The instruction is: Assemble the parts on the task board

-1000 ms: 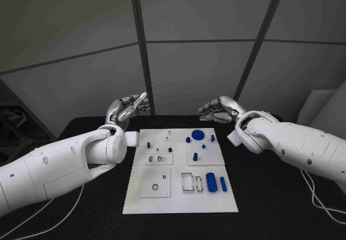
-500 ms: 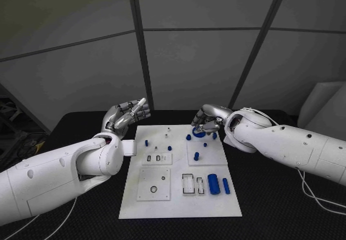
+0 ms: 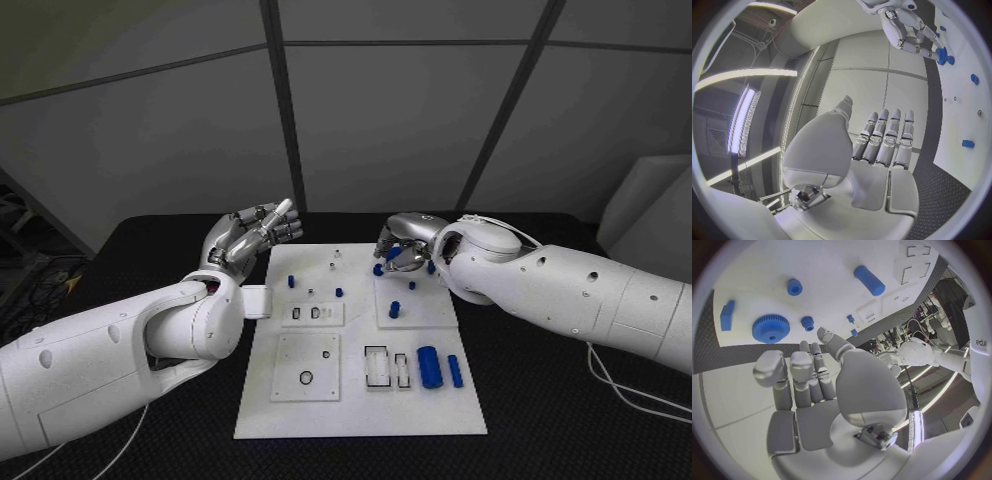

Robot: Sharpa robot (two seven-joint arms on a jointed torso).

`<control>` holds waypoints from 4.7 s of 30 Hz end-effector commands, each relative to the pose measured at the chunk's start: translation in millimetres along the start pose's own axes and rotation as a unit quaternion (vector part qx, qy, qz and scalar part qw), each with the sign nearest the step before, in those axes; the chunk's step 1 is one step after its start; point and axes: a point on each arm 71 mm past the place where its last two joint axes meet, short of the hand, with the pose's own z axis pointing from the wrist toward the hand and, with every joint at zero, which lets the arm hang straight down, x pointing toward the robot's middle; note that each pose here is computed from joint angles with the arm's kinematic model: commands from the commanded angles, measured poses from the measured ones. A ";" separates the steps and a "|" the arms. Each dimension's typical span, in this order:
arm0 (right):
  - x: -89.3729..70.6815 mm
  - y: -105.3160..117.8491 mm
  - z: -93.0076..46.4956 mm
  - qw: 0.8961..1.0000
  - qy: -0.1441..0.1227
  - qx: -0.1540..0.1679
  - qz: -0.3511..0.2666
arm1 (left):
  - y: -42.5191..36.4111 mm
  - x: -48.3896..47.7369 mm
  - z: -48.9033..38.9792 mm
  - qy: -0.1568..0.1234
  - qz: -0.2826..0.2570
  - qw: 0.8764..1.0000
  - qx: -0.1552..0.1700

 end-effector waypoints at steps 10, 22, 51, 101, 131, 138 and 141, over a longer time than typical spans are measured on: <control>2.6 2.6 6.8 0.999 0.024 0.013 -0.037 | -4.7 3.1 -2.1 0.014 -0.006 1.000 0.007; 4.5 4.0 10.9 0.998 0.032 0.017 -0.042 | -7.4 3.5 -4.1 0.017 -0.006 1.000 0.006; -3.0 6.0 9.6 0.999 -0.016 -0.006 -0.037 | -9.7 2.2 -3.8 0.020 -0.006 1.000 0.003; -5.5 50.6 66.5 0.997 -0.060 -0.028 -0.035 | -18.1 6.2 1.9 0.024 -0.005 1.000 0.012; -2.7 52.2 72.0 0.997 -0.051 -0.023 -0.045 | -23.9 8.0 2.8 0.028 -0.006 0.999 0.015; -9.9 47.6 58.3 0.996 -0.081 -0.034 -0.033 | -24.9 4.9 2.8 0.026 -0.004 1.000 0.015; -15.0 38.3 45.1 0.995 -0.095 -0.033 -0.017 | -25.5 2.6 2.6 0.025 -0.003 1.000 0.016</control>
